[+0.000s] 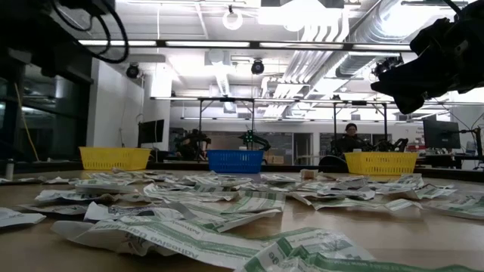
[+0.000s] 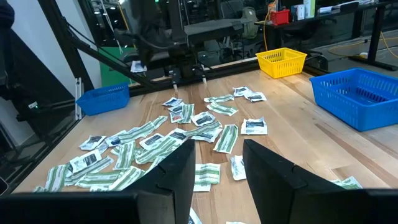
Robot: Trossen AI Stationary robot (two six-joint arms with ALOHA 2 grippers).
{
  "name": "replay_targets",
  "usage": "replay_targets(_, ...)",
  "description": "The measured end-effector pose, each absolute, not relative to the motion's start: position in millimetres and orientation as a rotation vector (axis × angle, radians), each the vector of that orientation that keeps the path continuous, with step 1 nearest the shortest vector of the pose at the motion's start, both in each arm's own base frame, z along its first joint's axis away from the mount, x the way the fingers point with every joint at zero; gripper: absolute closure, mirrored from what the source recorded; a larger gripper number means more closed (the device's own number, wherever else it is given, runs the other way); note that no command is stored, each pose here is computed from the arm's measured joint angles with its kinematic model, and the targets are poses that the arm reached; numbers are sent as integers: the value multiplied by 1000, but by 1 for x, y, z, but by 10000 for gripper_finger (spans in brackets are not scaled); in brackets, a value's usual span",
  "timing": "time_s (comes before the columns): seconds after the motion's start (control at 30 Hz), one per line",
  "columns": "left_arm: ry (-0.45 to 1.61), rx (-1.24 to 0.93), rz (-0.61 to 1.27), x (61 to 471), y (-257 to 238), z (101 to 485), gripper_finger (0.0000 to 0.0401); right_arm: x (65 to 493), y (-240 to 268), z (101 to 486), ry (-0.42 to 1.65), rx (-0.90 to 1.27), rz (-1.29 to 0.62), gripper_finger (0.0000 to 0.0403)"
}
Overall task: Pick & Place First Aid Supplies
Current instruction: Put the blue alcohol pad into the bottom blue bin
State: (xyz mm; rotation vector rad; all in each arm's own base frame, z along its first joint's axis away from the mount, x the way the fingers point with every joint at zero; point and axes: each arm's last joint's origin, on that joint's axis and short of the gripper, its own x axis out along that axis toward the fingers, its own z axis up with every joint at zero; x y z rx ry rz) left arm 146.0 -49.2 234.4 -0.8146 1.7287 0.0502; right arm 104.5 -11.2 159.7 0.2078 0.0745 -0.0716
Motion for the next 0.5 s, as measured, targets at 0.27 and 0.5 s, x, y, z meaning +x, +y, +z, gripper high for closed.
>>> replay_targets(0.27,1721,-730,0,145,-83,232,401,104,-11,160,74,208,-72,274)
replay_targets(0.5,1762,-663,-27,140,-115,225,401,104,-11,160,74,208,-71,274)
